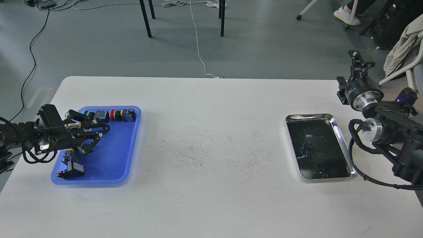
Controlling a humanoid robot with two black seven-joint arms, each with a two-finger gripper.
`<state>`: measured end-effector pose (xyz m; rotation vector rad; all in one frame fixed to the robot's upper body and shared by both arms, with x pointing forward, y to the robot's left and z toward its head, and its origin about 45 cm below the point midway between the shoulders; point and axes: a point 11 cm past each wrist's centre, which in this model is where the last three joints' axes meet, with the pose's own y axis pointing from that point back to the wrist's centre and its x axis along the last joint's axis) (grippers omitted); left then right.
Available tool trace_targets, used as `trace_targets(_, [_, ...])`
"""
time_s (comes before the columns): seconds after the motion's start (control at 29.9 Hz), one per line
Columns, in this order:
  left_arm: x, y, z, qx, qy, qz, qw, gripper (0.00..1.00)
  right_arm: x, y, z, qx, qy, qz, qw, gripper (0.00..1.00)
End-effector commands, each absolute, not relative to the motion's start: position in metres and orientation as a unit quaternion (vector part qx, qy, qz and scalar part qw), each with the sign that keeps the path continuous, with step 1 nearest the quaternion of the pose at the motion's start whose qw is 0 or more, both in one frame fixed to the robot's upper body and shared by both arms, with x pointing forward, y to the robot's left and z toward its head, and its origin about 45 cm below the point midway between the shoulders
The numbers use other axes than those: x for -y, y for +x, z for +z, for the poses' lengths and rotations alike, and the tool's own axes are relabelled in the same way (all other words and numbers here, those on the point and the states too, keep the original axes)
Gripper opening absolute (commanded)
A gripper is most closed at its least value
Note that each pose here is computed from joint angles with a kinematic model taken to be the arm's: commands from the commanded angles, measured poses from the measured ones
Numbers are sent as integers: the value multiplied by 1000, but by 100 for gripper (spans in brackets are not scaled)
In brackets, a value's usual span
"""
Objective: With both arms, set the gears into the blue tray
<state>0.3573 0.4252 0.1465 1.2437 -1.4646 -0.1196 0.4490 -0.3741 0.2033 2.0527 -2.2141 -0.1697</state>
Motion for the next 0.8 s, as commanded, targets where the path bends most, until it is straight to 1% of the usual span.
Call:
trace_targets(0.0, [-419,362,143,625,528,-45,574,9,374,449,204,731,677,-56,59,96])
trace_targets(0.3, [-416,358,136,620,526,-47,580,11,375,449,203,732,677,-55,60,96])
trace_targets(0.53, [-419,357,135,618,529,-47,580,16,374,449,203,731,678,-56,60,96])
trace_targets(0.67, [-420,356,134,616,530,-48,580,21,375,449,204,731,677,-55,59,96])
trace_targets(0.77, [-422,356,135,616,532,-46,579,30,375,449,204,731,677,-55,60,96])
